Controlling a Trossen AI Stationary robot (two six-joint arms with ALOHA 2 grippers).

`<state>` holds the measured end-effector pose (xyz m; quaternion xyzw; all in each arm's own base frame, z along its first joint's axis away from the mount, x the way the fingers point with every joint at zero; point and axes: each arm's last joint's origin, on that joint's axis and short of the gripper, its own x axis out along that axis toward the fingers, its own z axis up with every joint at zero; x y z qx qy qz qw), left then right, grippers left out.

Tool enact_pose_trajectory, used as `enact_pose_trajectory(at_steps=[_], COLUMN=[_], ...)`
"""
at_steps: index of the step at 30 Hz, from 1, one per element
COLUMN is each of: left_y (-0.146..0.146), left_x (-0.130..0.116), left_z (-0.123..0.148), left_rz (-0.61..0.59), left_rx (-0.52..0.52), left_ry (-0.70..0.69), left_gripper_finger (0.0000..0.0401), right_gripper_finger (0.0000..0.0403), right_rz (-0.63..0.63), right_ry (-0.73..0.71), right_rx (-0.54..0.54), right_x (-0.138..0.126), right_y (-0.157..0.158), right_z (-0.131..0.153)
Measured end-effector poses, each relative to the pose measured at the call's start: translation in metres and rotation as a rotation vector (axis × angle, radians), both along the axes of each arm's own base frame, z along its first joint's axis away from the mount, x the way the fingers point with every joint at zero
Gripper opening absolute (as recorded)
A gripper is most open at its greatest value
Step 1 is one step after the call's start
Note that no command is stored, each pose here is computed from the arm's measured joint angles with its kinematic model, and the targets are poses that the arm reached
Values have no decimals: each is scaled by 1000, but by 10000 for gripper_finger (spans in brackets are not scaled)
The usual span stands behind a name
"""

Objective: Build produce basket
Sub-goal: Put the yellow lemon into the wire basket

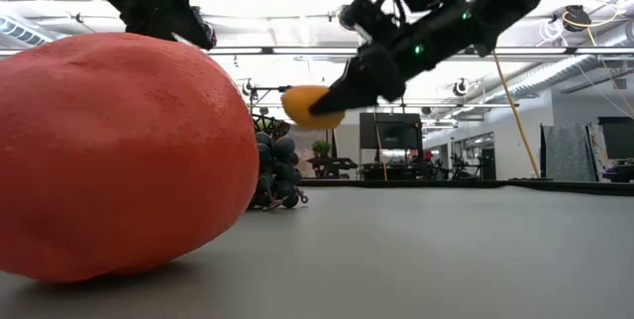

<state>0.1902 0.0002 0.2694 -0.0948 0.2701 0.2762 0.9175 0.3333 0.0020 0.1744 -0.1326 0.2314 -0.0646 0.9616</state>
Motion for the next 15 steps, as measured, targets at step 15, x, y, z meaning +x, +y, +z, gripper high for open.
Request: enact_pose_trajectory(at_steps=[15], left_y=[-13], left_x=[14], left_z=[5], left_rz=[-76], left_rx=[12], left_ry=[-108], left_gripper_finger=[392], right_gripper_finger=[260], right_rz=[9], right_ry=[-138], right_rx=[190], right_x=[-23], right_y=[20], right_z=[51])
